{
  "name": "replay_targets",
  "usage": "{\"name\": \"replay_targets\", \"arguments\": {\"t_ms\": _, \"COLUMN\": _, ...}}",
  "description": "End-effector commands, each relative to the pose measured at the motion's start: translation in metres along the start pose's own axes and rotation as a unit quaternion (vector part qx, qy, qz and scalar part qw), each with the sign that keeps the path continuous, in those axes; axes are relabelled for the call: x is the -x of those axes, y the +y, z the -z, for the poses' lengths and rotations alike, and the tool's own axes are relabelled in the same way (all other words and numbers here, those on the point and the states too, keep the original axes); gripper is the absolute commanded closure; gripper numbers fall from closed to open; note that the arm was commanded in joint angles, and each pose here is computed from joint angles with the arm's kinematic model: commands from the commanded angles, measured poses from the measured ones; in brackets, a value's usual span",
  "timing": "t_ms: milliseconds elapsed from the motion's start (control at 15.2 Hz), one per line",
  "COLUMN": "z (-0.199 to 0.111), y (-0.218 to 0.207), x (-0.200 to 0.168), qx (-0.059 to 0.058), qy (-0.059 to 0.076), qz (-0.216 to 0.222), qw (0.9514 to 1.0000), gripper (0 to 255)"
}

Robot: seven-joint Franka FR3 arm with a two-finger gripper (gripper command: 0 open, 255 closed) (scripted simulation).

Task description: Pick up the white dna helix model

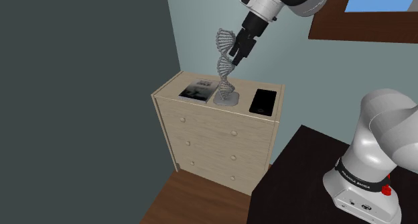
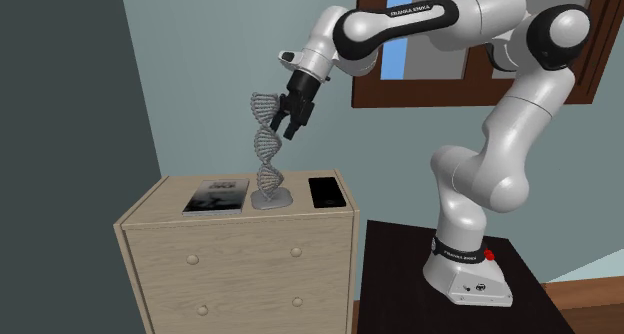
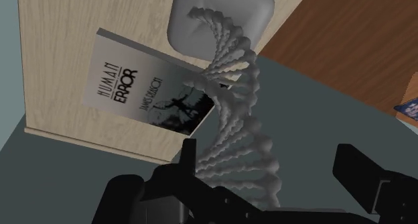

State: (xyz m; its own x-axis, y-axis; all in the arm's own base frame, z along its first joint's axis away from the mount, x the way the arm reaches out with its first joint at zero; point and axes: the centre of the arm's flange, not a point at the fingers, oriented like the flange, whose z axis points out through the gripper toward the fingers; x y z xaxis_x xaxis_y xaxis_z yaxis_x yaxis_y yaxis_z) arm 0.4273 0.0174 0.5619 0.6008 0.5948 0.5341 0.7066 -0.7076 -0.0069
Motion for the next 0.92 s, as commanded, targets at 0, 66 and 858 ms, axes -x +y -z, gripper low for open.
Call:
{"name": "replay_targets", "arguments": {"t_ms": 0, "z": -0.009, "y": 0.001, "x": 0.006, "qx": 0.000, "qy": 0.001, "qz": 0.002, "qw": 1.0000, "gripper": 0}}
{"name": "replay_targets", "arguments": {"t_ms": 66, "z": -0.013, "y": 0.001, "x": 0.009, "qx": 0.000, "qy": 0.001, "qz": 0.002, "qw": 1.0000, "gripper": 0}}
{"name": "replay_targets", "arguments": {"t_ms": 858, "z": -0.019, "y": 0.001, "x": 0.013, "qx": 0.000, "qy": 0.001, "qz": 0.002, "qw": 1.0000, "gripper": 255}}
